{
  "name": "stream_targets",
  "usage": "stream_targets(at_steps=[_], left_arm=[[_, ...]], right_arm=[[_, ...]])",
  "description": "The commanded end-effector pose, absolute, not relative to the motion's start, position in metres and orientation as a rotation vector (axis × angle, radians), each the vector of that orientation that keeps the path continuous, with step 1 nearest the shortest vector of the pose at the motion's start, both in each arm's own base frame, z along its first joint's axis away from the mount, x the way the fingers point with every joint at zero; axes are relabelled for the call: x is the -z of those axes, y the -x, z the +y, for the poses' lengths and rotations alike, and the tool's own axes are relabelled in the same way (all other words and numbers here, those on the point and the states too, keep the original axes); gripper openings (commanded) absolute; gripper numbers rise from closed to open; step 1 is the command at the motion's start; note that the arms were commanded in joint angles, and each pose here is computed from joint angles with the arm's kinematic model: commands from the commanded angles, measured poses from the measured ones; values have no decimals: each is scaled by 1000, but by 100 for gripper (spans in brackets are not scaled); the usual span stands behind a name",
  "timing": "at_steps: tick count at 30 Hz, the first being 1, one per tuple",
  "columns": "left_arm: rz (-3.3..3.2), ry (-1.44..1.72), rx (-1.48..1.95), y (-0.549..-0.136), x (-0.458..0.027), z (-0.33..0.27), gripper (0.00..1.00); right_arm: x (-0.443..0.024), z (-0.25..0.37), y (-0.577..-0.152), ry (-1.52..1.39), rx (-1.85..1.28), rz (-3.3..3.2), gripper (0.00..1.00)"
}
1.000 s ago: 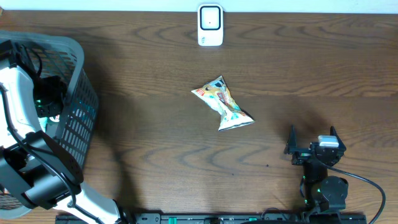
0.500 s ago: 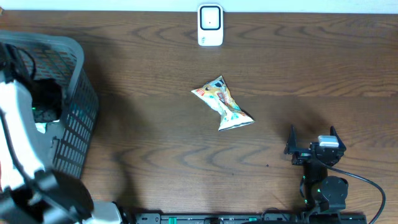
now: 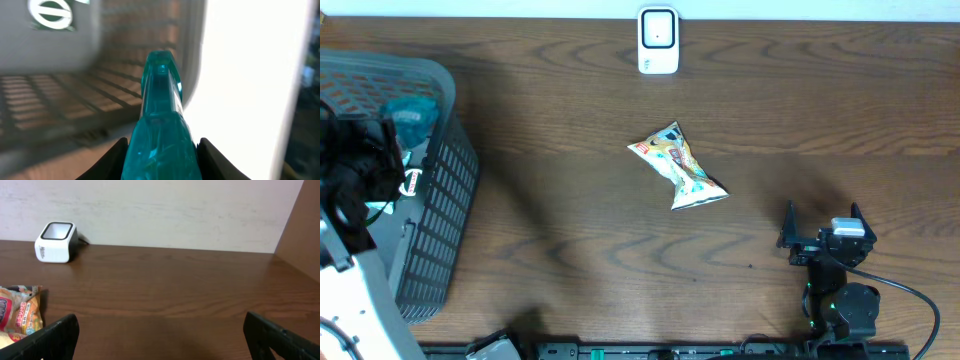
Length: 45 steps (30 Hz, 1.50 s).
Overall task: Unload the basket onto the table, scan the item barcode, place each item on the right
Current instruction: 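Carry the blue bottle out and set it beside the snack bag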
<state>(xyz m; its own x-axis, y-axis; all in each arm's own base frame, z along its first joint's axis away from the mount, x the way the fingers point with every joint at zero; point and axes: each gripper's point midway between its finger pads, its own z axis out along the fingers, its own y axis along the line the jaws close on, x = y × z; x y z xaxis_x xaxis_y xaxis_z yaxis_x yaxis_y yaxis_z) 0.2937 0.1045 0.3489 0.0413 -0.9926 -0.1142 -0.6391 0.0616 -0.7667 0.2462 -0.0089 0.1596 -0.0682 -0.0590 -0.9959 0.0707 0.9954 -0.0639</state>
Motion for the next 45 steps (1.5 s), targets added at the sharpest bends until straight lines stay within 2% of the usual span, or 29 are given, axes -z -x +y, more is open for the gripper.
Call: stream_targets(at_steps=[1, 6, 10, 17, 22, 28, 37, 45], left_arm=[[1745, 1435, 893, -302, -381, 56, 16], [1901, 1300, 985, -313, -378, 3, 16], [2072, 1060, 1053, -325, -375, -59, 16], [2332, 904, 880, -333, -324, -116, 16], [2570, 925, 451, -325, -248, -121, 16], [2789, 923, 260, -316, -191, -137, 16], [2908, 968, 111, -325, -137, -142, 17], [2945, 983, 60, -327, -117, -144, 17]], right_arm=[[-160, -7, -246, 4, 108, 1634, 99], [-160, -7, -246, 4, 108, 1634, 99], [-160, -7, -246, 4, 107, 1634, 99], [-160, -7, -246, 4, 108, 1634, 99], [-160, -7, -246, 4, 108, 1634, 99], [-160, -7, -246, 4, 107, 1634, 99], [-160, -7, -246, 4, 108, 1634, 99], [-160, -7, -246, 4, 107, 1634, 99]])
